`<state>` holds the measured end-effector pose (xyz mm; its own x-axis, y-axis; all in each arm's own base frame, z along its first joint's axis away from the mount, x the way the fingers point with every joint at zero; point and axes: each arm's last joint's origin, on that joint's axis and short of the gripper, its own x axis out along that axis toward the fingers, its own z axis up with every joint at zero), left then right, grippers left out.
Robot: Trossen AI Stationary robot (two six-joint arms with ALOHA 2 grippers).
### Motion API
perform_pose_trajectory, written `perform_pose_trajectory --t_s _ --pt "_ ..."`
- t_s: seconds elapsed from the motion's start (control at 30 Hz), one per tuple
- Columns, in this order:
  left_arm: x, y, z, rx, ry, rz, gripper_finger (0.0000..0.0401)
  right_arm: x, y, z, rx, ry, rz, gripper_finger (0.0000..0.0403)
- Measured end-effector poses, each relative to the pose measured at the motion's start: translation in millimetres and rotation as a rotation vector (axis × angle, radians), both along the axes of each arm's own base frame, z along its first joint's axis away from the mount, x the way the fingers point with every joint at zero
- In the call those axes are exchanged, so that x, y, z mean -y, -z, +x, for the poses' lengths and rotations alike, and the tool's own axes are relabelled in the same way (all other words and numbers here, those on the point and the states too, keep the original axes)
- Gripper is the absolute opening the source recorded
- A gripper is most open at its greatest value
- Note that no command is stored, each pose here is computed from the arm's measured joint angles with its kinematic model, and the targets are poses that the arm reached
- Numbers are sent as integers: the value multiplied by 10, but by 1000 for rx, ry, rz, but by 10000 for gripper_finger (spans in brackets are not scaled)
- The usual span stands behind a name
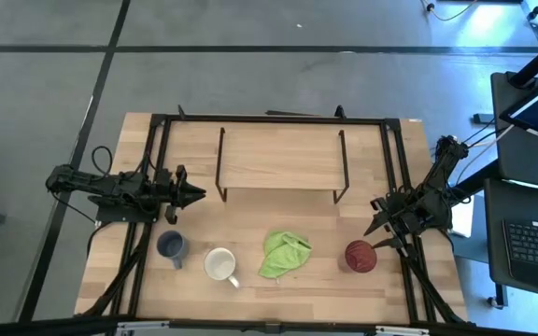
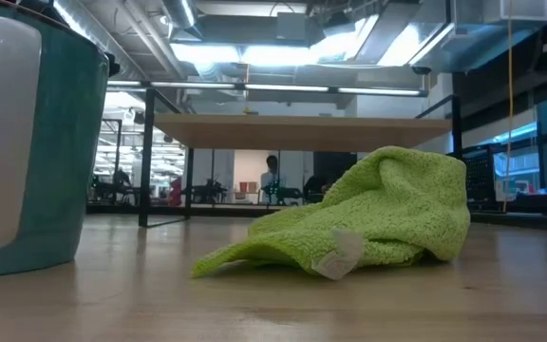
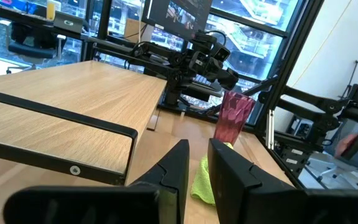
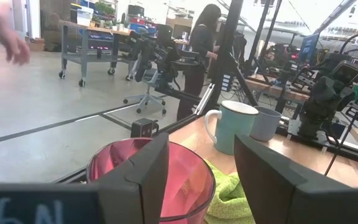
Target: Stack small to large cups/mugs on shelf
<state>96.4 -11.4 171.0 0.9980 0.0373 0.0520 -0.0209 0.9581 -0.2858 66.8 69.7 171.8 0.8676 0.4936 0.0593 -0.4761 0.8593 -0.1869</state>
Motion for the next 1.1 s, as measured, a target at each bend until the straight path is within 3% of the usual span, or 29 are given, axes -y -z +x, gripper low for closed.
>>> perform_pose_trajectory --t_s 0.17,0.3,0.4,0.5,0.63,0.8,1.0,1.07,1.1 --pt "0 0 0 0 -1 0 55 2 -36 -2 23 0 32 181" --pt "0 0 0 0 -1 0 55 27 -186 -17 102 4 194 181" --pt "0 0 0 0 0 0 55 91 -344 -35 155 92 321 181" --pt "0 0 0 0 -1 0 55 177 -567 -55 156 235 372 181" --pt "0 0 0 0 -1 0 55 223 -896 -56 173 378 294 181" --pt "0 0 0 0 -1 0 55 146 -1588 -5 263 394 134 181" --pt "0 0 0 0 -1 0 55 -81 -2036 240 57 696 -285 181" --pt "0 0 0 0 -1 0 55 -132 -2127 281 22 703 -346 181" --pt "0 0 0 0 0 0 55 -141 -2188 287 11 701 -321 181"
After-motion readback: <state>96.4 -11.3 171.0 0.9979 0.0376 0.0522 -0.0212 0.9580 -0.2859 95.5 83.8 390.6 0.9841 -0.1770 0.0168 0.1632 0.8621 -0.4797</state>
